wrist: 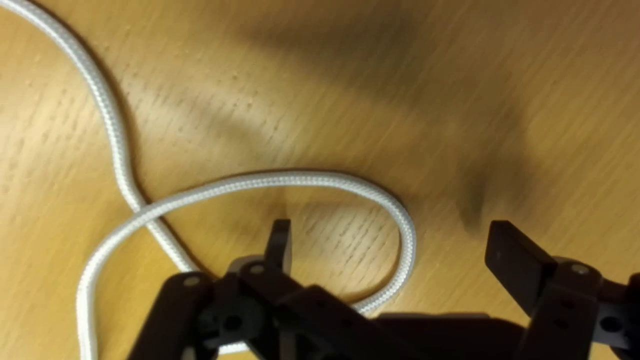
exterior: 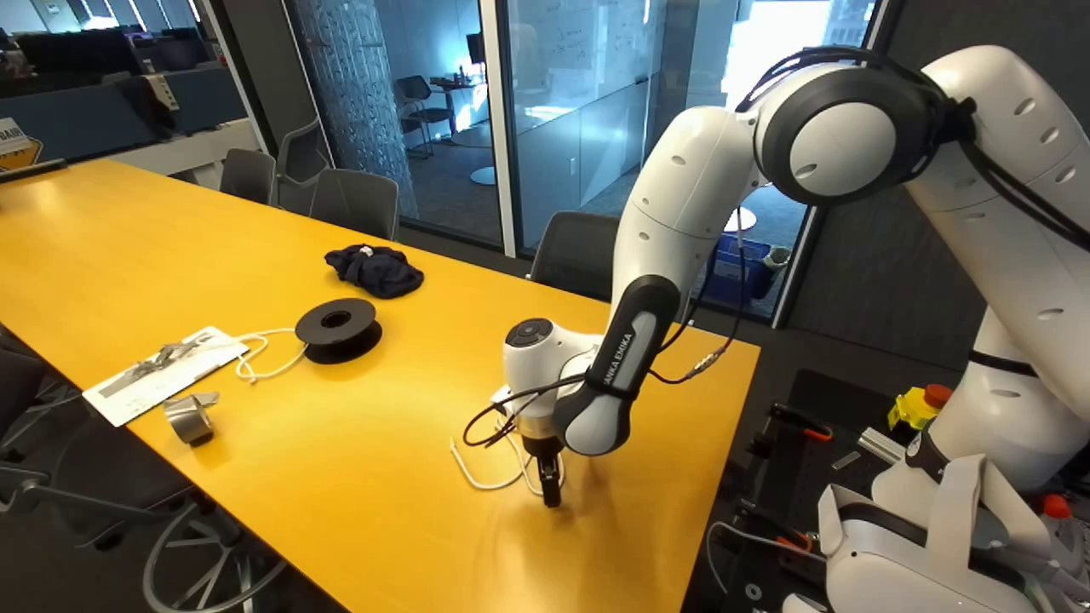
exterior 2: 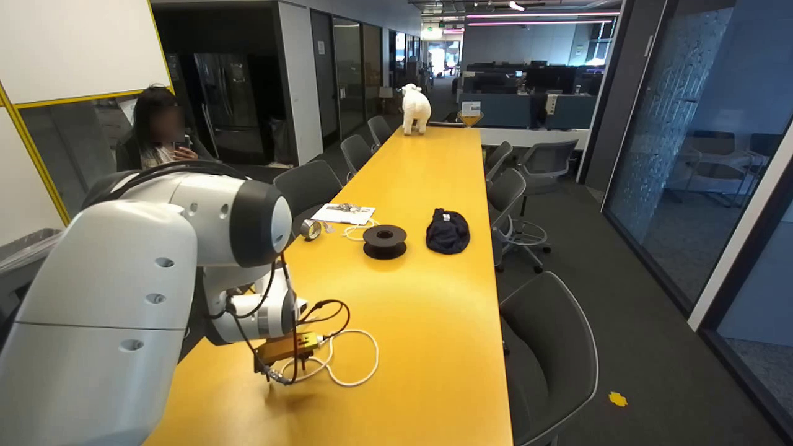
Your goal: Untangle the rope
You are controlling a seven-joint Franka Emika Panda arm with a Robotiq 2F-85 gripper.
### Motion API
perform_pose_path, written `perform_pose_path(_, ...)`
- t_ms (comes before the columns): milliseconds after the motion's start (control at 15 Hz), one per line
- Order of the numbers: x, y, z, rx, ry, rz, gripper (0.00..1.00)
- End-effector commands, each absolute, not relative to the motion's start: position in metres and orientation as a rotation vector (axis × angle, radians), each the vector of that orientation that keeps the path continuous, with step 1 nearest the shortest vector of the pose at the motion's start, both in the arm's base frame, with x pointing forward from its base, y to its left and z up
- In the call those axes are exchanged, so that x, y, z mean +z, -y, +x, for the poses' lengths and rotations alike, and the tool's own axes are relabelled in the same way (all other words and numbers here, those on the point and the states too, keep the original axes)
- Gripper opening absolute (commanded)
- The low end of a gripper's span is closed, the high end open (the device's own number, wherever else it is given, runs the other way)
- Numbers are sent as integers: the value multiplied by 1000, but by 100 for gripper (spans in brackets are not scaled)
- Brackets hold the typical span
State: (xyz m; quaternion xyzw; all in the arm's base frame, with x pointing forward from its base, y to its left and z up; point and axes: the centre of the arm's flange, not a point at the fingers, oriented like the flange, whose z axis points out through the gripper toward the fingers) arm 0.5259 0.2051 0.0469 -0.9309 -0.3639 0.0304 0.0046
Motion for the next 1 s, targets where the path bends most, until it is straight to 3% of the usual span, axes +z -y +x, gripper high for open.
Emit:
perform_pose_path(0,47,-206,519,51,1152,-2949,100)
perform_pose_path(933,42,-219,513,46,1178,-2943,100)
